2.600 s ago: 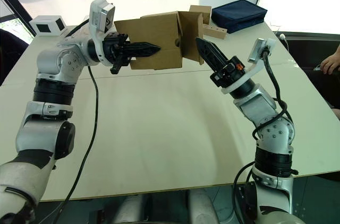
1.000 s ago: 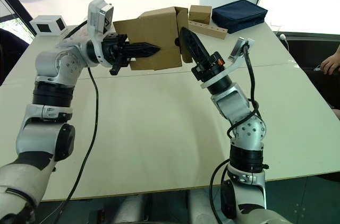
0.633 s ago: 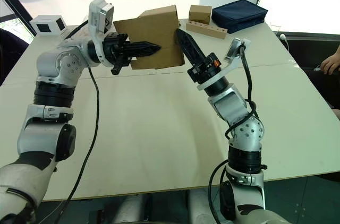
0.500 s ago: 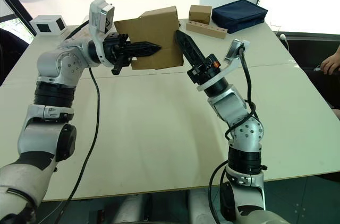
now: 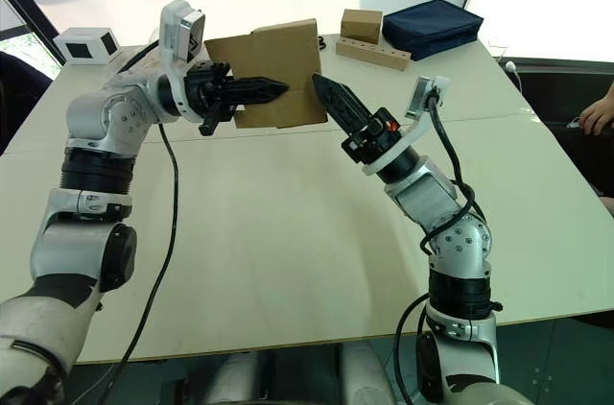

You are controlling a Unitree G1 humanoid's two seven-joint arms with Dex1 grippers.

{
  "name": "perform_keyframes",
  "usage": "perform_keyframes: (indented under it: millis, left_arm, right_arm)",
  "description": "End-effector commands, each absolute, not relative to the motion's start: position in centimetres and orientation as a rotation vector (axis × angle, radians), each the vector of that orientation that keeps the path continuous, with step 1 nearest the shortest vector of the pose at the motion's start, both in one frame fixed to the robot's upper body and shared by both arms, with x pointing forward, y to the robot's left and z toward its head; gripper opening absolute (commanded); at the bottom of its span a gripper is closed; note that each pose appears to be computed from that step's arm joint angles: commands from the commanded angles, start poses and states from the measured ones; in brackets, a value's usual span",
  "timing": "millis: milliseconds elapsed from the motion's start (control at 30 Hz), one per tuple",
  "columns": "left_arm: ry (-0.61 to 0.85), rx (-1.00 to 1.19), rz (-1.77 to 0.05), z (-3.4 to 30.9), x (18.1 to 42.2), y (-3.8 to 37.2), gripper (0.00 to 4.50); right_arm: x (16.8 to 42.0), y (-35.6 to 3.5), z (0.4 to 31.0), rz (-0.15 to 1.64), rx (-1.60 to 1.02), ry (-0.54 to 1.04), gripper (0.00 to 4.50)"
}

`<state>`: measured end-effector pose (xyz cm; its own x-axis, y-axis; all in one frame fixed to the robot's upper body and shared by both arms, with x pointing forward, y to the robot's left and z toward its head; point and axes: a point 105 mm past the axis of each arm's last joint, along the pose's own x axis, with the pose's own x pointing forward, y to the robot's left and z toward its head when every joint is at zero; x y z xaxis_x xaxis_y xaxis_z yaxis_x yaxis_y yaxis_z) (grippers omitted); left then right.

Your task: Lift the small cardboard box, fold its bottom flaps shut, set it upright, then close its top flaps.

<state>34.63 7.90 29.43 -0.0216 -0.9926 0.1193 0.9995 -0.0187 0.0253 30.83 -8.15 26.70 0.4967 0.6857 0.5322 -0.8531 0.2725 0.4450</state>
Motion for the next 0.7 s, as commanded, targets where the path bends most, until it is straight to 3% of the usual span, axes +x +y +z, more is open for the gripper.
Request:
perform_keyframes:
  millis: [33,400,500,633,700]
  left_arm:
    - [-0.186,-0.028,-1.619,31.7,33.8,7.8,0.0]
    - [-0.18,-0.036,-1.646,32.1,33.1,8.8,0.0]
    - [-0.174,-0.039,-1.648,32.0,33.1,8.7,0.0]
    - [-0.172,-0.042,-1.647,32.0,33.2,8.5,0.0]
    - [-0.171,-0.044,-1.646,32.1,33.2,8.4,0.0]
  right_arm:
    - [29.2,-7.6,27.2,1.137,0.683,-0.245,2.4]
    - [30.0,-13.9,28.4,0.977,0.72,-0.344,2.4]
    - [31.0,-14.4,28.4,0.907,0.696,-0.367,1.63]
    - [31.4,-13.2,28.3,0.902,0.643,-0.372,0.06]
    - [31.4,-12.2,28.3,0.917,0.624,-0.372,0.06]
